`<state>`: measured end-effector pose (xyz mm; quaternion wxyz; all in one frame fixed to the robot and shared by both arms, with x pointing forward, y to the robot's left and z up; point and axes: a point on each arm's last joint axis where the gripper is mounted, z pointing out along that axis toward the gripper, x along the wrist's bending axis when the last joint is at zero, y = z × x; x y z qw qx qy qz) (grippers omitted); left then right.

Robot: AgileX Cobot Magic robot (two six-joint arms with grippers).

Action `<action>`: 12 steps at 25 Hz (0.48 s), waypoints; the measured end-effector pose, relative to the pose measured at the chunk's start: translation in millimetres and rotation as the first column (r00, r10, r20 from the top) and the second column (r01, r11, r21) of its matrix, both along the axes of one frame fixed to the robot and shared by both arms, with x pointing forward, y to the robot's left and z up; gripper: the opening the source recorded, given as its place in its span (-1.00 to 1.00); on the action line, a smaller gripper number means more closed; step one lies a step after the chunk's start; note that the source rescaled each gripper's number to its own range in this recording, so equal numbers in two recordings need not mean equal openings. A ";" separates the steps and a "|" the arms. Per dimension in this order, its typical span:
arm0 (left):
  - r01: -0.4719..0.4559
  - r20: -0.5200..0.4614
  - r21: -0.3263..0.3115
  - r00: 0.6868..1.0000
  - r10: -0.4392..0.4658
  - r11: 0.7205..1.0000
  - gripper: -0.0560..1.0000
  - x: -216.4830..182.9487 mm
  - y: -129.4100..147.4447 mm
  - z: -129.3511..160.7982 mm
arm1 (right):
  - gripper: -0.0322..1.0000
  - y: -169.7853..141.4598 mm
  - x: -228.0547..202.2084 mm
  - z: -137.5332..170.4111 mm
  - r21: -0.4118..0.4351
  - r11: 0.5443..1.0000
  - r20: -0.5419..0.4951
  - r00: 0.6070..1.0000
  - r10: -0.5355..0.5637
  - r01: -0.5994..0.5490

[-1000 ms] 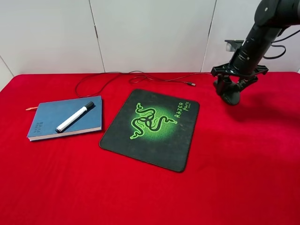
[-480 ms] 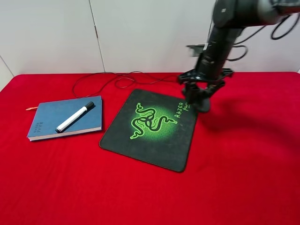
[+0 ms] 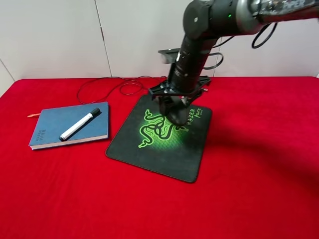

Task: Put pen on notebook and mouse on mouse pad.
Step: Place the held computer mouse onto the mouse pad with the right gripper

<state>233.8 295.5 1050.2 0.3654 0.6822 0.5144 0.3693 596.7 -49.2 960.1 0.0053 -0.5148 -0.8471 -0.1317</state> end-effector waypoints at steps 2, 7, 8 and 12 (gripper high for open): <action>0.000 0.000 0.000 1.000 0.000 1.000 1.00 0.0 0.0 0.0 | -0.91 6.4 -2.9 -10.8 -0.012 1.000 -0.022 1.000 0.011 -0.011; 0.000 0.000 0.000 1.000 0.000 1.000 1.00 0.0 0.0 0.0 | -0.91 17.5 -6.0 -35.8 -0.035 0.999 -0.052 0.998 0.032 -0.034; 0.000 0.000 0.000 1.000 0.000 1.000 1.00 0.0 0.0 0.0 | -0.91 18.7 -6.0 -38.6 -0.035 0.999 -0.051 0.998 0.033 -0.035; 0.000 0.000 0.000 1.000 0.000 1.000 1.00 0.0 0.0 0.0 | -0.91 19.3 -4.2 -48.6 -0.045 0.998 -0.054 0.998 0.034 -0.036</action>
